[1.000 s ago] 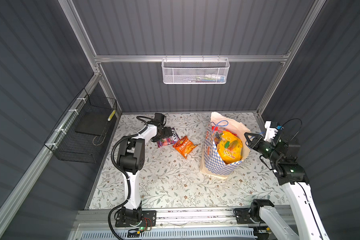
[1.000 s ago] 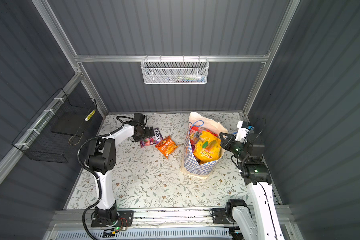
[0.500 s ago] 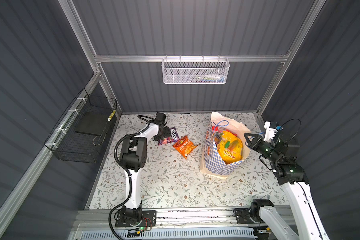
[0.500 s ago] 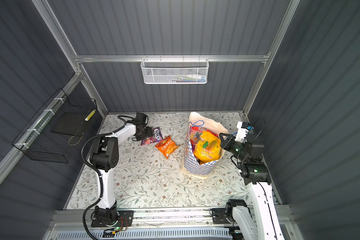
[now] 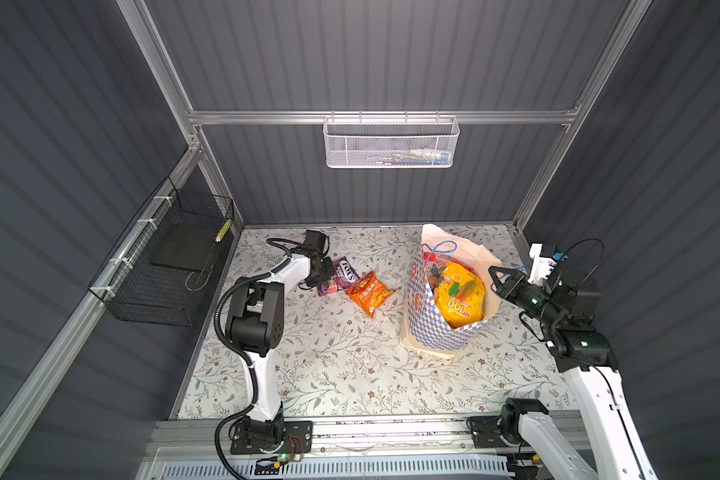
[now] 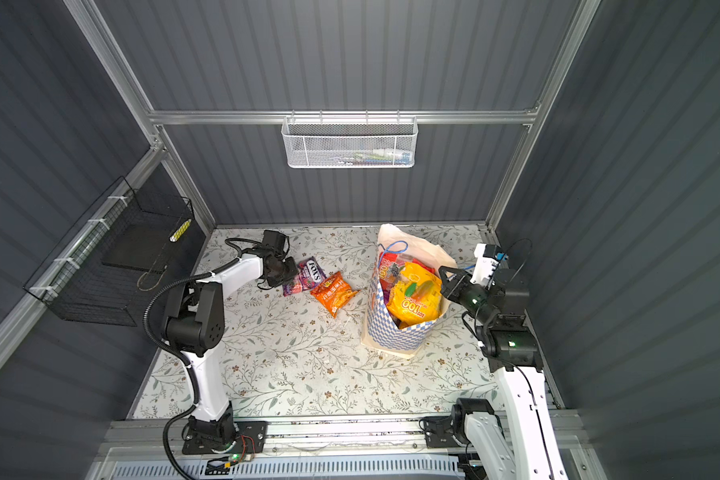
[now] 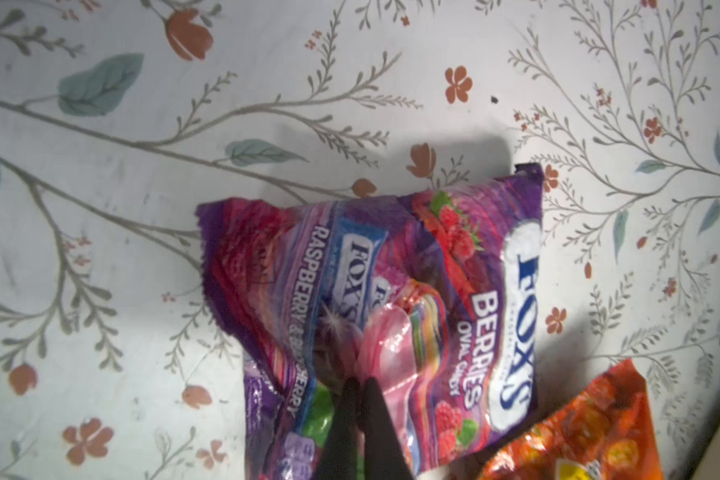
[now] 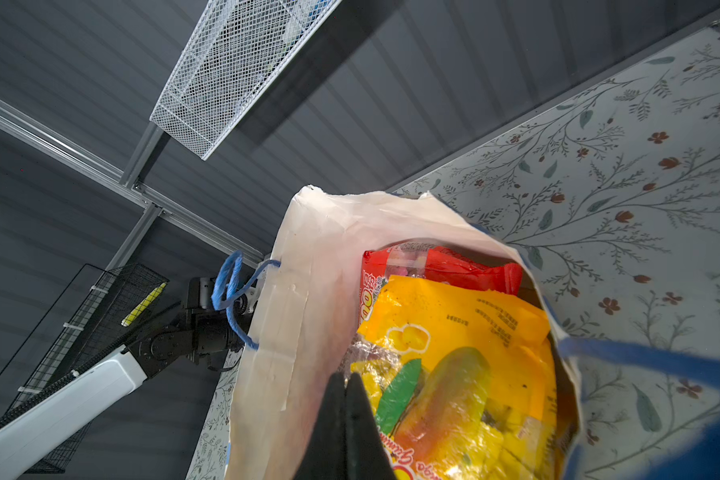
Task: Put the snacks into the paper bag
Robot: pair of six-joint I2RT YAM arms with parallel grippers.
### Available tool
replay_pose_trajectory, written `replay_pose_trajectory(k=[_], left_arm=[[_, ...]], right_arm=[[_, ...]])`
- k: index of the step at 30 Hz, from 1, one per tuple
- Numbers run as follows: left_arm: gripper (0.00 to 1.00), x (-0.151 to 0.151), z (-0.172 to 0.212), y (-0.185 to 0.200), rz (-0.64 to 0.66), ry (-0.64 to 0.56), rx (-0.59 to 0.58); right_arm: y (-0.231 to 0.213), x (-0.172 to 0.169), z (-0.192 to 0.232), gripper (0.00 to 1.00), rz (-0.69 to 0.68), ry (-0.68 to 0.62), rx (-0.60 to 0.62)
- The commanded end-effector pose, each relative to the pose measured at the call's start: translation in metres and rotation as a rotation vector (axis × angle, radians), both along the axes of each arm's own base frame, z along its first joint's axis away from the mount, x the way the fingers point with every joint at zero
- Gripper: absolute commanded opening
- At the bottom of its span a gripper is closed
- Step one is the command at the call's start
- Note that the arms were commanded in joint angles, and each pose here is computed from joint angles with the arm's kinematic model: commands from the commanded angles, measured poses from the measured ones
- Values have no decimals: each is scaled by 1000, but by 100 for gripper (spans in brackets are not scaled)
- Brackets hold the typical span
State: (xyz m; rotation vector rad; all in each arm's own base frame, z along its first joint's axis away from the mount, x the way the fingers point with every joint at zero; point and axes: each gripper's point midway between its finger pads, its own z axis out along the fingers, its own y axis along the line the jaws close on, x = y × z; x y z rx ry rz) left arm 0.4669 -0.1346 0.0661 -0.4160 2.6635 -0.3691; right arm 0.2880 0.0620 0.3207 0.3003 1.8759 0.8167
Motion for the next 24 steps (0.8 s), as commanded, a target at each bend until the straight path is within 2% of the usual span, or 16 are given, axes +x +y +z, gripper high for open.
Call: replay_pose_trajectory(k=[1, 9, 15, 19, 24], left_arm=[[1, -6, 33, -12, -14, -43, -102], [0, -37, 114, -9, -39, -181, -158], [0, -58, 185, -23, -110, -305, -225], [0, -75, 246, -51, -203, -417, -226], [0, -100, 299, -94, -317, -501, -229]], right_arm=[[0, 0, -3, 0, -2, -1, -13], [1, 3, -7, 0, 9, 16, -6], [1, -1, -3, 0, 8, 6, -17], [-2, -2, -4, 0, -6, 3, -28], [2, 0, -8, 0, 16, 18, -15]])
